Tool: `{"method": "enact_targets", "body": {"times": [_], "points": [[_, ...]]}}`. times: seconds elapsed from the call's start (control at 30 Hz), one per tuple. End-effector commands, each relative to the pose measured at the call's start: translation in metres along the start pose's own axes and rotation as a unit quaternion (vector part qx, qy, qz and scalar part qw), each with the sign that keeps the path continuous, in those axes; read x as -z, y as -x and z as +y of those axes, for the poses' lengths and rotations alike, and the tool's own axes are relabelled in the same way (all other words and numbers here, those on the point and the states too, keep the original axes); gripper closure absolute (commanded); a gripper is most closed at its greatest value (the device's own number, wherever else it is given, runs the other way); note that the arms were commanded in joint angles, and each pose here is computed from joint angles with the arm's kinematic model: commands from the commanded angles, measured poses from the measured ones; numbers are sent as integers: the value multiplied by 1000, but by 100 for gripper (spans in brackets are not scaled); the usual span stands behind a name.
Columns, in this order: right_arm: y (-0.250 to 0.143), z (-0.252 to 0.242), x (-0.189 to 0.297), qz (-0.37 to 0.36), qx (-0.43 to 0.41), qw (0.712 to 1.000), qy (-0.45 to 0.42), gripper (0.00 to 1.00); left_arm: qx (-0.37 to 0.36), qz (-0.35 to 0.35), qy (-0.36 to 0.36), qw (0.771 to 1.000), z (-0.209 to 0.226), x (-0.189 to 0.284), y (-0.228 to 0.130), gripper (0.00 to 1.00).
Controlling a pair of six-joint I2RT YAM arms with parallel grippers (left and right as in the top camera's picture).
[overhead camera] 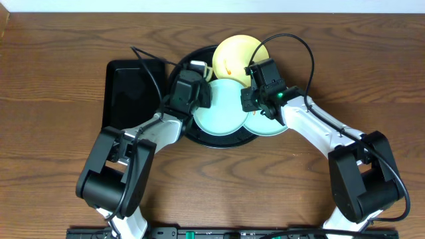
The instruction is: Clean dirty plates on tray and stack at the side
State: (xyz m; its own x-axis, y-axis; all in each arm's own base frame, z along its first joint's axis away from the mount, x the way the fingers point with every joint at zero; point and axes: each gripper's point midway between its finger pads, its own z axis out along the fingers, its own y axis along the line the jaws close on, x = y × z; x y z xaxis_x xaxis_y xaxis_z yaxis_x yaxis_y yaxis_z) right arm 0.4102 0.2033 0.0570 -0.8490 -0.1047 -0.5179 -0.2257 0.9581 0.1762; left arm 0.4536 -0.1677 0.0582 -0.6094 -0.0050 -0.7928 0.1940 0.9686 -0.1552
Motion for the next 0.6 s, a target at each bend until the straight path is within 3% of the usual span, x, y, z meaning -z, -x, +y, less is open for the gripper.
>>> {"method": "enact_targets", "body": {"times": [0.0,0.13,0.33,0.57], "points": [[10,8,9,-16,9,1000,5,99,2,-41,7,999,3,18,29,92],[10,8,9,-17,9,1000,5,99,2,-47,-1,999,-2,37,43,92],[10,8,9,-17,9,1000,5,99,-6,32,2,999,-2,31,0,92],[10,8,9,-17,9,1000,5,100,-6,34,3,999,0,9,-14,92]]}}
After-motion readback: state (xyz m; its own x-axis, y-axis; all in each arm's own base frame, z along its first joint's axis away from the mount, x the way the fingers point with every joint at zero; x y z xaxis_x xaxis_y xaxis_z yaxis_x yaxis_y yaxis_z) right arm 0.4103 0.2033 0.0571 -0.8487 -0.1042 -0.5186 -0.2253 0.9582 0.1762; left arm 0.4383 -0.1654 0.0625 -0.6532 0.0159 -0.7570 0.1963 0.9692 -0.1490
